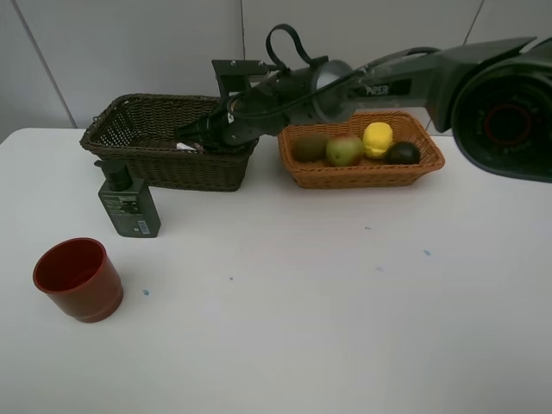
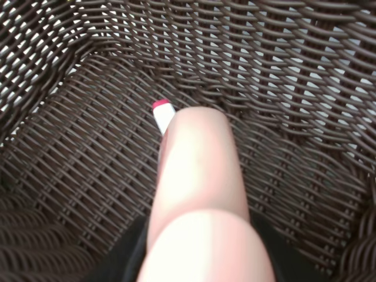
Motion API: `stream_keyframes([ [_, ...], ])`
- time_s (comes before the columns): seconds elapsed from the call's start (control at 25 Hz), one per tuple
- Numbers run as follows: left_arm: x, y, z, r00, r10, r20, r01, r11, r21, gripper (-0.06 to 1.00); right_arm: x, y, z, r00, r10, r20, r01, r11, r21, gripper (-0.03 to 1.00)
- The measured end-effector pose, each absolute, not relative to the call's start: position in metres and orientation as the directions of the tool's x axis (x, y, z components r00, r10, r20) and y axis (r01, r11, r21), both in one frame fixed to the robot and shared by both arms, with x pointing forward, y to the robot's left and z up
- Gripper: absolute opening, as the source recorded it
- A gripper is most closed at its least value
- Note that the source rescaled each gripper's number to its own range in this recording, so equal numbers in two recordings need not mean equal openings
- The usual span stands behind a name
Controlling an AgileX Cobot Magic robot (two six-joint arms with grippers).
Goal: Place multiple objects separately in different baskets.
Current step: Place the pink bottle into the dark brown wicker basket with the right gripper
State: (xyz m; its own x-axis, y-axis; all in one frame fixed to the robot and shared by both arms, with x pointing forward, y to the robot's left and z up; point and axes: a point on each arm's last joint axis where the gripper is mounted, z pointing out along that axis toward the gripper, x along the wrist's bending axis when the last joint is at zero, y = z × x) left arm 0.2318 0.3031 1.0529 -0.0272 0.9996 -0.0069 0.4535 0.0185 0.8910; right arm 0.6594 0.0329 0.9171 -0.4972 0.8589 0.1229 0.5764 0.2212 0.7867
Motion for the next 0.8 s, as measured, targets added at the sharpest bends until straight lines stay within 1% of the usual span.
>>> stream_keyframes([
  [0.08,0.2318,0.3031,1.0529,-0.027,1.0,-0.007,0.454,0.019,0.891,0.97,0.6598,0.0324,0.9171,-0.498,0.859,0.12,0.575,0.223,0.787,0.22],
  [0.12,0.2318,0.3031,1.0529,-0.027,1.0,-0.007,0.454,0.019,0.891,0.97,0.6615,0.0305,0.9174,-0.495,0.86,0.119,0.572,0.22,0.79,0.24],
  [0.16,0.2318,0.3031,1.0529,-0.027,1.0,-0.007,0.454,0.019,0.891,0.97,0.6626,0.0296,0.9178,-0.495,0.861,0.119,0.569,0.218,0.793,0.3],
  [0.2,0.2318,0.3031,1.0529,-0.027,1.0,-0.007,0.454,0.019,0.891,0.97,0.6631,0.0293,0.9181,-0.496,0.86,0.119,0.566,0.216,0.795,0.44],
  [0.28,0.2318,0.3031,1.0529,-0.027,1.0,-0.007,0.454,0.019,0.891,0.97,0.6638,0.0301,0.9194,-0.506,0.855,0.114,0.549,0.218,0.807,0.76],
  [0.32,0.2318,0.3031,1.0529,-0.027,1.0,-0.007,0.454,0.019,0.891,0.97,0.6641,0.0303,0.92,-0.513,0.852,0.106,0.539,0.223,0.812,0.85],
  [0.36,0.2318,0.3031,1.0529,-0.027,1.0,-0.007,0.454,0.019,0.891,0.97,0.6642,0.0305,0.9203,-0.517,0.85,0.1,0.532,0.228,0.816,0.91],
  [0.44,0.2318,0.3031,1.0529,-0.027,1.0,-0.007,0.454,0.019,0.891,0.97,0.6643,0.0305,0.9204,-0.521,0.848,0.094,0.527,0.233,0.817,0.97],
  [0.52,0.2318,0.3031,1.0529,-0.027,1.0,-0.007,0.454,0.019,0.891,0.97,0.6643,0.0304,0.9203,-0.522,0.848,0.091,0.526,0.236,0.817,0.99],
  [0.8,0.2318,0.3031,1.0529,-0.027,1.0,-0.007,0.454,0.019,0.891,0.97,0.6641,0.0299,0.9221,-0.52,0.849,0.09,0.528,0.237,0.816,1.0],
])
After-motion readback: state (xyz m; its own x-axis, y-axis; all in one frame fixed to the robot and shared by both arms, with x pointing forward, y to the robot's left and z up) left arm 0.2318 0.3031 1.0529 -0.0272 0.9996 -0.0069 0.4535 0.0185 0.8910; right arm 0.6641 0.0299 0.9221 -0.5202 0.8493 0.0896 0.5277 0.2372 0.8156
